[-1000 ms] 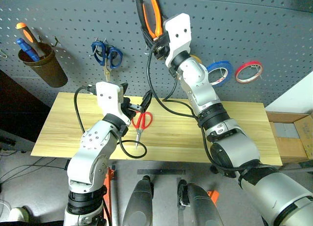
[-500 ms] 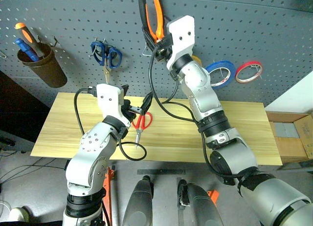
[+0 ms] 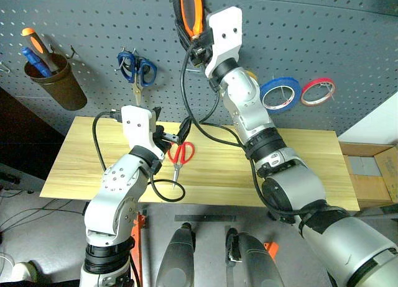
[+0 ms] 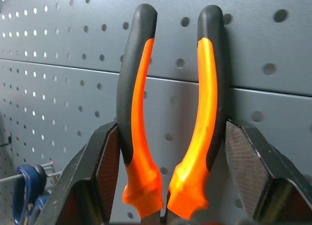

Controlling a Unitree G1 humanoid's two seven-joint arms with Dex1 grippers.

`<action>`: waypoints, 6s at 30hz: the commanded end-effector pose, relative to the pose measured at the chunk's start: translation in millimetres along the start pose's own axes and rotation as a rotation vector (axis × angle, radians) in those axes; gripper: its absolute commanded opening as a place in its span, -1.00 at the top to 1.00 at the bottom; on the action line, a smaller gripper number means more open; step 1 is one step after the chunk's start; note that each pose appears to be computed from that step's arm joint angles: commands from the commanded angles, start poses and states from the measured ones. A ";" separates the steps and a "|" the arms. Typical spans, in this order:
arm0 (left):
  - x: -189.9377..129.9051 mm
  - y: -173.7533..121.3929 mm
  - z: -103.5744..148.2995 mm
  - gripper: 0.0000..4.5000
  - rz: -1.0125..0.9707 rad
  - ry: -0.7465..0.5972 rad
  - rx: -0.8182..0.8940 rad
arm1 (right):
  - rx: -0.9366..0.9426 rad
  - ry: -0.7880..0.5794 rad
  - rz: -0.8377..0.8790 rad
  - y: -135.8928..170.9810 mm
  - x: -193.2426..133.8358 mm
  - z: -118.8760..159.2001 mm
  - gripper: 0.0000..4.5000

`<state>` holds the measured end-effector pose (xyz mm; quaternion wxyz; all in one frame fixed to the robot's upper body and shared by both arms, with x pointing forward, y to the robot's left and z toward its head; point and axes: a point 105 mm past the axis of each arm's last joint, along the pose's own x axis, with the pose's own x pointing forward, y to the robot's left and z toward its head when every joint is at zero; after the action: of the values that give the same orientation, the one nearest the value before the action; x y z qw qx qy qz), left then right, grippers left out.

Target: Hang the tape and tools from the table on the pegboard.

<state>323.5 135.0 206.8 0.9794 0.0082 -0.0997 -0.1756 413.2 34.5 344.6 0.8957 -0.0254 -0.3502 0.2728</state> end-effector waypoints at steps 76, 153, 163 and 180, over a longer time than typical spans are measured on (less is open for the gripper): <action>-24.5 10.1 -79.9 -1.00 0.084 0.336 0.063 | 0.008 0.252 0.492 52.6 -162.8 -31.3 -0.99; -52.3 37.8 -166.2 -0.60 0.191 0.657 0.104 | 0.265 0.497 0.561 45.1 -242.5 -47.2 -1.00; -51.2 39.8 -174.8 -0.60 0.179 0.724 0.063 | 0.280 0.509 0.567 47.8 -245.7 -45.7 -1.00; -50.0 43.0 -184.7 -0.33 0.116 0.785 0.011 | 0.320 0.531 0.502 44.3 -245.4 -45.4 -1.00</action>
<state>334.0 188.5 27.3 0.9566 0.0816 0.2621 -0.0980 279.3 -46.8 135.5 0.8582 -0.0448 -0.0169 0.5110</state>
